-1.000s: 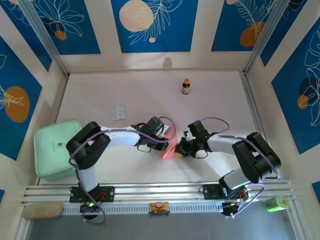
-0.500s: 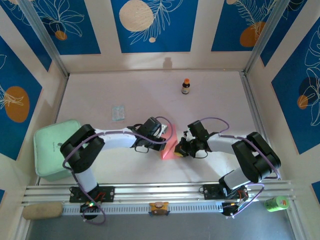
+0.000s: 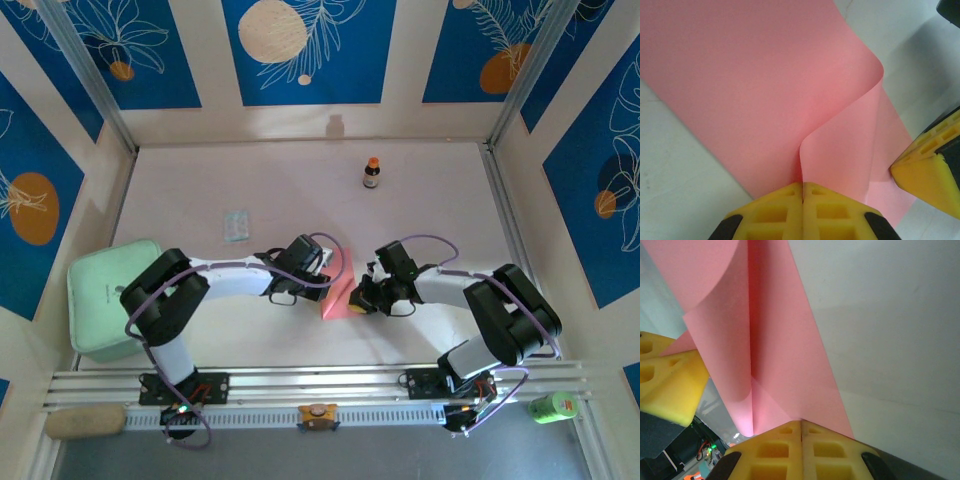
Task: Fold a paper plane with a square sheet of paper (pick it up from the middle)
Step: Fold the triangle a second time at the center of the table.
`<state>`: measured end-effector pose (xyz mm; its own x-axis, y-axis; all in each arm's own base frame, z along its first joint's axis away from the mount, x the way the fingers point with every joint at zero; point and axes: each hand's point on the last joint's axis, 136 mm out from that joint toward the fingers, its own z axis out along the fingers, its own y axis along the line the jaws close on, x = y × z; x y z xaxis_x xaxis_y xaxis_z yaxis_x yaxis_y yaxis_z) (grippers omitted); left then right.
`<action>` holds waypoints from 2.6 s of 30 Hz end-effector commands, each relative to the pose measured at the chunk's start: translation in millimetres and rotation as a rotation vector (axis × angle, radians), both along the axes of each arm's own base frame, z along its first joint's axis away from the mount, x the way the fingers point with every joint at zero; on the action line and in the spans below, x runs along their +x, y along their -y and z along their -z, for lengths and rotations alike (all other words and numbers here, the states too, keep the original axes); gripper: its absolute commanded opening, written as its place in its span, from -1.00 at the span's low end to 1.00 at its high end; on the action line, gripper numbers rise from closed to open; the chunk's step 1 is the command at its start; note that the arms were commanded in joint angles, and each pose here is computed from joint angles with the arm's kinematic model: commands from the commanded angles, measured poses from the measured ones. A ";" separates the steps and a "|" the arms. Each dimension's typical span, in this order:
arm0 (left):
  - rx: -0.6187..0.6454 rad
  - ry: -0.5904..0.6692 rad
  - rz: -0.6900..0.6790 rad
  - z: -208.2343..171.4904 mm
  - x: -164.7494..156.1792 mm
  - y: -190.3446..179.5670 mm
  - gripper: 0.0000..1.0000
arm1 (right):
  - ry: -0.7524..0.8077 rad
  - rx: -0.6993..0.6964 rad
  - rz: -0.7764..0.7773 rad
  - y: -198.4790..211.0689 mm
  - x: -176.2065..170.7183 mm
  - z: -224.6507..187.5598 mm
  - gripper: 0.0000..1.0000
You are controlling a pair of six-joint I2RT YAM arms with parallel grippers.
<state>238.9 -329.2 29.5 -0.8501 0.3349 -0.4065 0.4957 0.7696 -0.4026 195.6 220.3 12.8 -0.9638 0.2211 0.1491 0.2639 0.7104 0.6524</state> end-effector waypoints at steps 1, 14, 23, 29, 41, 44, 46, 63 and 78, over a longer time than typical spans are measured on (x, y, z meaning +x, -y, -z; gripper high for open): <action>0.006 0.019 -0.014 -3.4 8.6 -2.0 -0.95 | -0.069 -0.101 0.009 16.1 -14.3 20.3 -1.00; -0.003 0.027 -0.010 -5.8 10.6 -0.1 -0.95 | -0.069 -0.098 0.006 15.7 -14.9 20.1 -1.00; 0.016 0.019 -0.021 -0.5 9.6 -4.8 -0.95 | -0.071 -0.096 0.004 15.2 -14.9 19.7 -1.00; 0.020 0.019 -0.025 0.9 10.2 -5.1 -0.95 | -0.067 -0.094 0.003 14.8 -14.2 18.9 -1.00; 0.021 0.021 -0.027 2.5 8.5 -7.1 -0.97 | -0.072 -0.098 0.005 15.7 -15.4 19.6 -1.00; 0.020 0.019 -0.029 3.4 8.2 -7.6 -0.97 | -0.070 -0.097 0.005 15.4 -14.8 18.7 -1.00; 0.020 0.019 -0.029 4.0 7.4 -8.4 -0.97 | -0.069 -0.096 0.005 15.2 -14.5 18.7 -1.00; -0.001 0.034 -0.028 -1.4 8.7 -6.5 -0.97 | -0.071 -0.096 0.004 15.1 -14.7 19.1 -1.00; 0.022 0.015 -0.035 7.5 6.1 -10.4 -0.99 | -0.071 -0.095 0.004 15.0 -14.5 19.4 -1.00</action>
